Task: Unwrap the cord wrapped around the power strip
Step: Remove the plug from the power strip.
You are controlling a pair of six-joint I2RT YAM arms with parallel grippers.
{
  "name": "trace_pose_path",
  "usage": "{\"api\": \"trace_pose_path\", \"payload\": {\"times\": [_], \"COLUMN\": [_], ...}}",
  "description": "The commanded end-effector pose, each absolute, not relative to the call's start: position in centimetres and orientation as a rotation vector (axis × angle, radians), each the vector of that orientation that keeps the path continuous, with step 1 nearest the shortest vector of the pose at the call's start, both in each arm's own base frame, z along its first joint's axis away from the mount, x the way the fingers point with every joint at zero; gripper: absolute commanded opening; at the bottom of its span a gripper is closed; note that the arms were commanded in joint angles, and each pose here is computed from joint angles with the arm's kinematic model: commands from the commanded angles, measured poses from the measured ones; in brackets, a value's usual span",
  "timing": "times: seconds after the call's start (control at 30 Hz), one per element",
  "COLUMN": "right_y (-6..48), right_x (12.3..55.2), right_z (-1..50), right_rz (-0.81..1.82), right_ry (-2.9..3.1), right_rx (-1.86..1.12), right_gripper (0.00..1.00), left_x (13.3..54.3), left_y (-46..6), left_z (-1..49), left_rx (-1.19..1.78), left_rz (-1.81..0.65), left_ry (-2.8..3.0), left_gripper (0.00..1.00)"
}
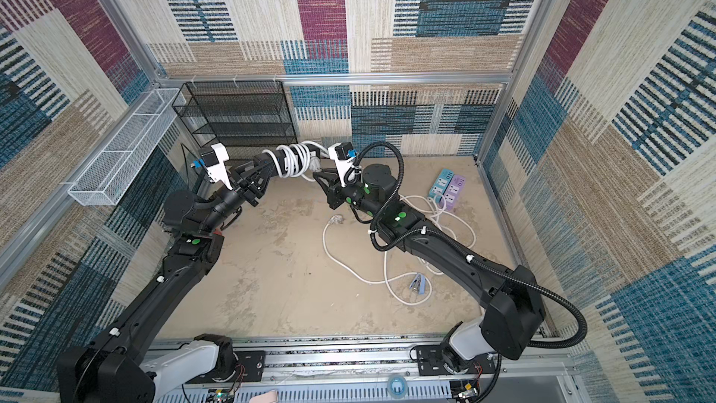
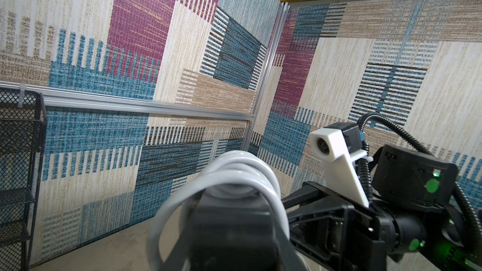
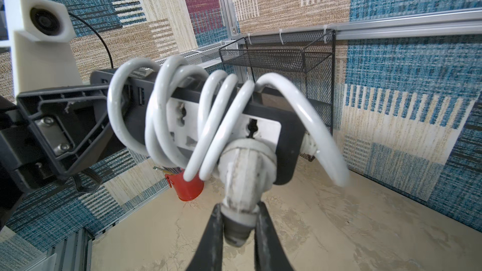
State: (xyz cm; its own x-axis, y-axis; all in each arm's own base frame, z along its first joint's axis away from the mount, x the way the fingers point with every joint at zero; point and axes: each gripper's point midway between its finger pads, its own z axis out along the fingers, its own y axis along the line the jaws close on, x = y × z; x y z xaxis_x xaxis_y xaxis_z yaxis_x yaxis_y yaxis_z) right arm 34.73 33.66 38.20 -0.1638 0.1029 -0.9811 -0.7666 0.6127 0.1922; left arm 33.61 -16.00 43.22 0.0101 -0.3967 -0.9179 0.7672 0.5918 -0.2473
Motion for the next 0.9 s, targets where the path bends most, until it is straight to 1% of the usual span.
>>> {"api": "trace_pose_path", "payload": {"times": [0.0,0.07,0.2,0.6,0.77,0.87], "right_y": [32.4,32.4,33.6,37.6,37.0,35.5], "right_x": [35.6,35.6,35.1,34.2,34.4,34.9], "right_z": [39.9,40.1,39.9,40.9,41.3,41.6], "right_rz": [0.793,0.789,0.869,0.928,0.89,0.865], "right_ry": [1.51,1.506,1.497,1.455,1.454,1.458], "right_rx": [-0.523,-0.526,-0.555,-0.603,-0.587,-0.564], "right_gripper": [0.1,0.09,0.06,0.05,0.04,0.04], "left_x": [31.6,31.7,31.8,32.1,32.0,32.0], "left_y": [-17.0,-16.9,-16.8,-17.1,-17.1,-17.2], "left_z": [45.1,45.1,44.9,44.5,44.5,44.5], "left_rx": [0.463,0.457,0.46,0.468,0.472,0.471], "left_rz": [-1.008,-1.001,-0.977,-0.991,-0.986,-0.99], "left_ry": [1.173,1.17,1.176,1.185,1.187,1.186], "left_gripper": [0.0,0.0,0.0,0.0,0.0,0.0]}}
